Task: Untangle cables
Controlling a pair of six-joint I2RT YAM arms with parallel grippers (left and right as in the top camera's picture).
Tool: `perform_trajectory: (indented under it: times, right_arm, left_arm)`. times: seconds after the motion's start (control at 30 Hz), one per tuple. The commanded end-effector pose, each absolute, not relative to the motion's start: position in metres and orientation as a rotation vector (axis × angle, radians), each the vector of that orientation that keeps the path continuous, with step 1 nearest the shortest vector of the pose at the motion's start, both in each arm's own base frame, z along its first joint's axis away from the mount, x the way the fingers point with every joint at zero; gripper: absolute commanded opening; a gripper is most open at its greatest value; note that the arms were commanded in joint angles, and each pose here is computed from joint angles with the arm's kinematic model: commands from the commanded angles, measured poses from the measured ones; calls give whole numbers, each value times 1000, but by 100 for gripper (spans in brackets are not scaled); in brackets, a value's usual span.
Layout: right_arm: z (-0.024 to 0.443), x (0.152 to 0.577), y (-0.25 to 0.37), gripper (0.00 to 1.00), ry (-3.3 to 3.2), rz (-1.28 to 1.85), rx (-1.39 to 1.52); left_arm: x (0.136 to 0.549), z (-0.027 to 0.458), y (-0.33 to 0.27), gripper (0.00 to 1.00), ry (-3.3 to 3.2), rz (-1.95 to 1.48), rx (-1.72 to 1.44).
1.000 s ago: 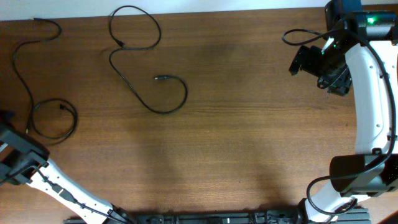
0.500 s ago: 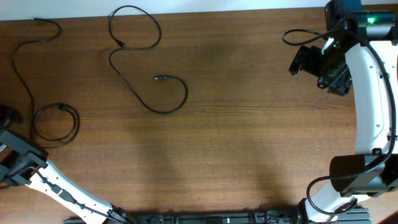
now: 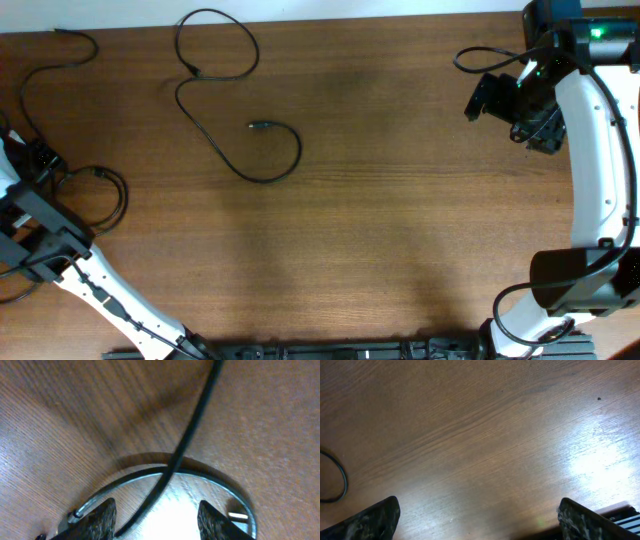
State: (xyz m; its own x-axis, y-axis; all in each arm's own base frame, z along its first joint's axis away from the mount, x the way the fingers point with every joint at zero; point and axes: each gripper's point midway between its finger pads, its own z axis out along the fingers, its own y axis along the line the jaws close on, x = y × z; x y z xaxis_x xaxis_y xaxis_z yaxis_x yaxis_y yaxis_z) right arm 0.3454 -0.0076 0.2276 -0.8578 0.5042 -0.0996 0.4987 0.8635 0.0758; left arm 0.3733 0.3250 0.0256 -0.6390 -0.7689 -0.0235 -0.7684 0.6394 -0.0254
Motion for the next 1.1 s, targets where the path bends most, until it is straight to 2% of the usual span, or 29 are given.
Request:
perform_trajectory:
  times: [0.0, 0.07, 0.1, 0.13, 0.23, 0.33, 0.43, 0.47, 0.53, 0.63, 0.67, 0.73, 0.83, 0.93, 1.07]
  right_arm:
    - [233, 345, -9, 98, 2901, 71, 788]
    - [233, 345, -9, 98, 2901, 71, 788]
    - [233, 345, -9, 98, 2901, 71, 788]
    - [233, 345, -9, 98, 2901, 71, 788]
    - [233, 345, -9, 98, 2901, 71, 788]
    - [233, 345, -9, 98, 2901, 71, 789]
    - [233, 345, -9, 99, 2901, 71, 789]
    - [233, 345, -9, 98, 2901, 71, 788]
    - [233, 345, -9, 98, 2901, 71, 789]
    - [233, 345, -9, 98, 2901, 71, 789]
    - [233, 345, -9, 98, 2901, 71, 788]
    - [233, 345, -9, 98, 2901, 71, 788]
    - [233, 345, -9, 98, 2901, 71, 789]
    - [233, 345, -9, 98, 2901, 71, 788]
    - [233, 345, -9, 99, 2901, 71, 788]
  left_arm:
    - [365, 33, 342, 49, 2800, 101, -1314]
    - [367, 32, 343, 44, 2793, 98, -1311]
    - [367, 32, 343, 36, 2790, 100, -1309]
    - [368, 32, 343, 33, 2789, 101, -1308]
    - [367, 32, 343, 32, 2792, 99, -1310]
    - [366, 32, 342, 13, 2798, 97, -1312]
    - [365, 32, 341, 14, 2804, 94, -1314]
    - [365, 32, 341, 21, 2804, 94, -1315]
    - [364, 32, 341, 22, 2803, 94, -1316]
    - [362, 28, 339, 13, 2814, 88, -1321]
    - [361, 25, 338, 0, 2820, 84, -1324]
    - [365, 26, 336, 0, 2803, 37, -1321]
    - [391, 61, 334, 0, 2682, -117, -1283]
    - [430, 133, 325, 0, 2461, -343, -1228]
    - [444, 168, 316, 0, 2325, -491, -1276]
